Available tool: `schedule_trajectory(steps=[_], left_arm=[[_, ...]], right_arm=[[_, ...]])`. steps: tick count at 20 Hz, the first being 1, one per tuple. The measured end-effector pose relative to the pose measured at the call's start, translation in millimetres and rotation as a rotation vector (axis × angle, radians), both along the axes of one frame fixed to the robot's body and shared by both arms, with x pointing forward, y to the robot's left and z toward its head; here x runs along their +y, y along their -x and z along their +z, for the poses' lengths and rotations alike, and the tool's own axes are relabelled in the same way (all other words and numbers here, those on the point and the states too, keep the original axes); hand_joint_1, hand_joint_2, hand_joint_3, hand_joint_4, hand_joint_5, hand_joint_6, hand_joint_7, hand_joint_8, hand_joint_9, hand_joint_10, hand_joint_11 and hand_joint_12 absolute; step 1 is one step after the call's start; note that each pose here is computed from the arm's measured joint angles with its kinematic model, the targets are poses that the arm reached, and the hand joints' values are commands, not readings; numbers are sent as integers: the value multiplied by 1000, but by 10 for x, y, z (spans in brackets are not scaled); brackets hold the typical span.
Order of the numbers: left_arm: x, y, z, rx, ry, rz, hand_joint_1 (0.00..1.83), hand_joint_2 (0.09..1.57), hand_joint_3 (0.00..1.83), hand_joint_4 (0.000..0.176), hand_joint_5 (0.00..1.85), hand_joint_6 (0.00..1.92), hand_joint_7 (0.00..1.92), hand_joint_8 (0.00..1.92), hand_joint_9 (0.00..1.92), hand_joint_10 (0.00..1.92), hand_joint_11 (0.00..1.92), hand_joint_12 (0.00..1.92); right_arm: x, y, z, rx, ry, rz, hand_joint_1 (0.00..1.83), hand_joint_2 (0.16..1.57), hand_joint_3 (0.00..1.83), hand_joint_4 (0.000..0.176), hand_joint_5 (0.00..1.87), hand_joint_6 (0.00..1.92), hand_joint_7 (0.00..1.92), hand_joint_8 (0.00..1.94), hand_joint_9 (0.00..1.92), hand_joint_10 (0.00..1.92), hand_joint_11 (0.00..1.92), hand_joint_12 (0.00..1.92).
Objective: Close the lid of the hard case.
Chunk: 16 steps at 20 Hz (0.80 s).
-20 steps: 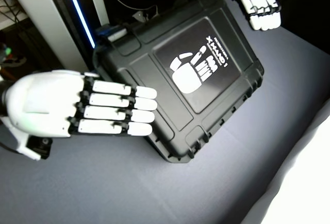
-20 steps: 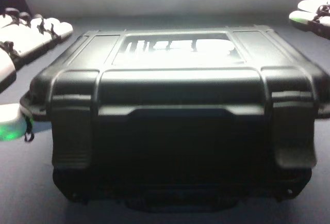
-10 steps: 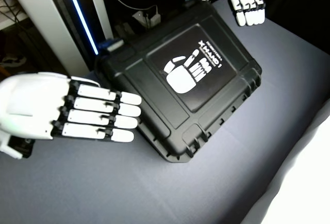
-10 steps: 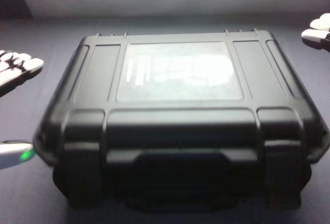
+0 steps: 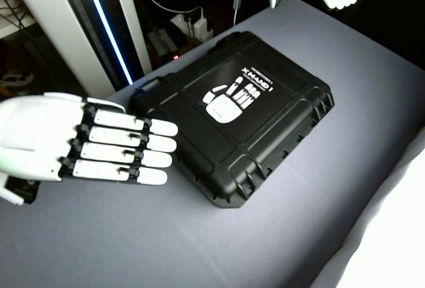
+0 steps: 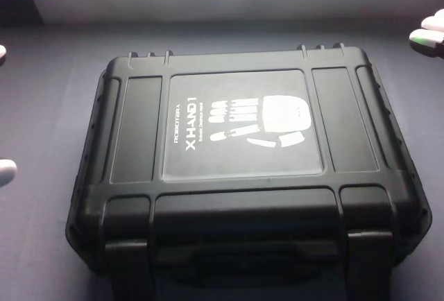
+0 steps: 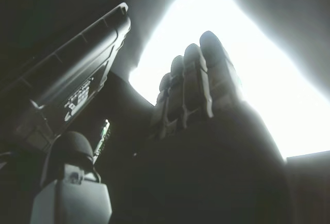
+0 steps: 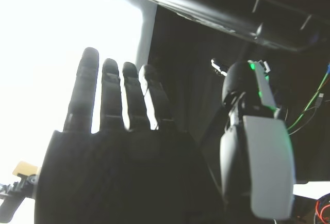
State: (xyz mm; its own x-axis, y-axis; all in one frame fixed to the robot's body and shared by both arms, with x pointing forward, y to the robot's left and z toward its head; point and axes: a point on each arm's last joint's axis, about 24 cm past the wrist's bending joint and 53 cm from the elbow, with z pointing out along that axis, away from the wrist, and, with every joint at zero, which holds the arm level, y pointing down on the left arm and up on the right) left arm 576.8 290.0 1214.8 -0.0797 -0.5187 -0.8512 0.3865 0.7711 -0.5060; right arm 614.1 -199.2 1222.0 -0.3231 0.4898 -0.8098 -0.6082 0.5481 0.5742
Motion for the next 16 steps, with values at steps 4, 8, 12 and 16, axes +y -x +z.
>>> schedule_trajectory(steps=[4,8,12,16], left_arm=[[40,-84,-8,-25,80,15,94,1207,0,0,13,1,17,2,6,0,0,22],[-18,-249,59,-78,186,16,162,1192,0,0,38,5,50,11,15,5,5,2],[-263,-480,165,-129,284,-35,79,1185,0,0,37,4,65,8,32,5,17,13],[-472,-496,298,-181,346,-90,76,1164,0,0,65,5,66,2,19,4,3,1]], right_arm=[[91,-30,9,-14,-46,17,438,1159,3,0,59,5,4,1,0,0,0,0],[117,-98,56,-37,-103,14,369,1143,0,10,79,10,43,16,3,1,0,0],[91,-202,69,-44,-178,-15,488,1160,1,16,110,11,64,9,10,3,2,1],[-34,-196,377,-142,-340,-53,461,1197,15,0,147,9,101,8,22,0,41,18]])
